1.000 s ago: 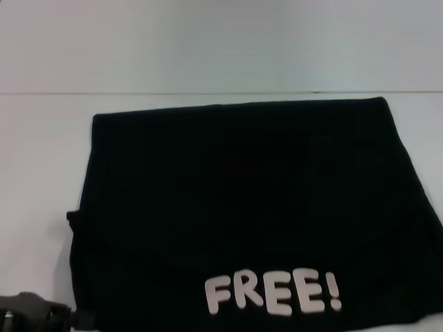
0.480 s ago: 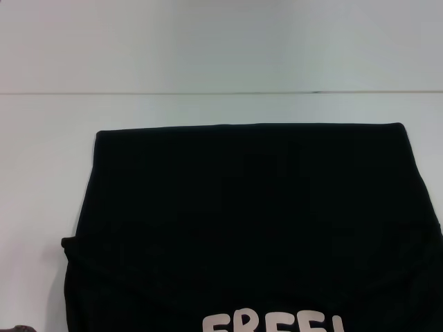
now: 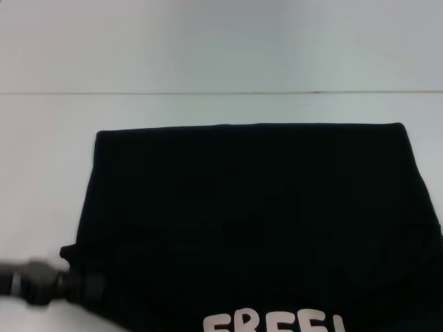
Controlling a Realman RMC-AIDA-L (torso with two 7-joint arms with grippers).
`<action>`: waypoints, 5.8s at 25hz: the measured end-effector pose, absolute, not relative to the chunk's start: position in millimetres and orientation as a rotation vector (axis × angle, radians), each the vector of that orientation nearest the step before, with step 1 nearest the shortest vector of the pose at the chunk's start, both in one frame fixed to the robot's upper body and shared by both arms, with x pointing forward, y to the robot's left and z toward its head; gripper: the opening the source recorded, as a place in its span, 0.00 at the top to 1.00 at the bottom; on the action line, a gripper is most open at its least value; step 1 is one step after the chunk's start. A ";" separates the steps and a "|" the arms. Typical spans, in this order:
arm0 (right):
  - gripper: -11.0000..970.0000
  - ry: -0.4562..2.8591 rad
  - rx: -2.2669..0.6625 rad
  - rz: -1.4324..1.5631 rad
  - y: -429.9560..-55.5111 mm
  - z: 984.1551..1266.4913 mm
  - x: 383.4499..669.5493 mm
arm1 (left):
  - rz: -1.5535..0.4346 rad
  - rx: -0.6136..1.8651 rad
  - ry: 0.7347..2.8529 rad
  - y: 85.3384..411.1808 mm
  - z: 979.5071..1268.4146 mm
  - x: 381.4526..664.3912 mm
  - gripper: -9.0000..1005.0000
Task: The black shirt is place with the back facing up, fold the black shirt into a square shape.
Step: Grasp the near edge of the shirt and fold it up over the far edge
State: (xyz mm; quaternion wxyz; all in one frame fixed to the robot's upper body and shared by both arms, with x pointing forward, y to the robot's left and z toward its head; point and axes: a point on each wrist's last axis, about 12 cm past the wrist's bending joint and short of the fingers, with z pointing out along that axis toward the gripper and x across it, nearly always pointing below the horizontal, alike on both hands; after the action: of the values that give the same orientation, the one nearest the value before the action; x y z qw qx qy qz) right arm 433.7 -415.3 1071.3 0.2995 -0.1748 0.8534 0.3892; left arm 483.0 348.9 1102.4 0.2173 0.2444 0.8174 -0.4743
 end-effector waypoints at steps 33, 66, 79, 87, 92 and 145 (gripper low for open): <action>0.97 2.215 -0.209 0.443 -349.2 1092.4 635.2 | -0.410 0.487 2.247 279.8 1123.7 665.4 0.99; 0.51 2.464 0.232 0.748 -364.0 1084.6 607.4 | -0.450 0.511 2.259 270.8 1118.0 660.9 0.99; 0.59 2.427 0.261 0.735 -333.9 1070.9 617.2 | -0.448 0.522 2.258 269.5 1118.0 660.8 0.99; 0.70 2.385 0.225 0.748 -332.4 1072.4 618.0 | -0.453 0.527 2.260 269.4 1117.7 660.0 0.99; 0.88 2.372 0.202 0.741 -332.0 1073.9 619.4 | -0.447 0.527 2.255 270.0 1119.3 660.8 0.99; 0.93 2.245 -0.014 0.388 -302.1 1114.9 682.9 | -0.269 0.352 2.182 289.6 1128.1 674.9 0.99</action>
State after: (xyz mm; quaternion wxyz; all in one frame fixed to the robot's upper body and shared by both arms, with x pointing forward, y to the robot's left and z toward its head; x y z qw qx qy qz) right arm 682.9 -302.1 1114.9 0.4182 -0.0054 0.8951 0.1549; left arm 674.9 289.6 1128.1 0.4418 0.1419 0.8791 -0.1084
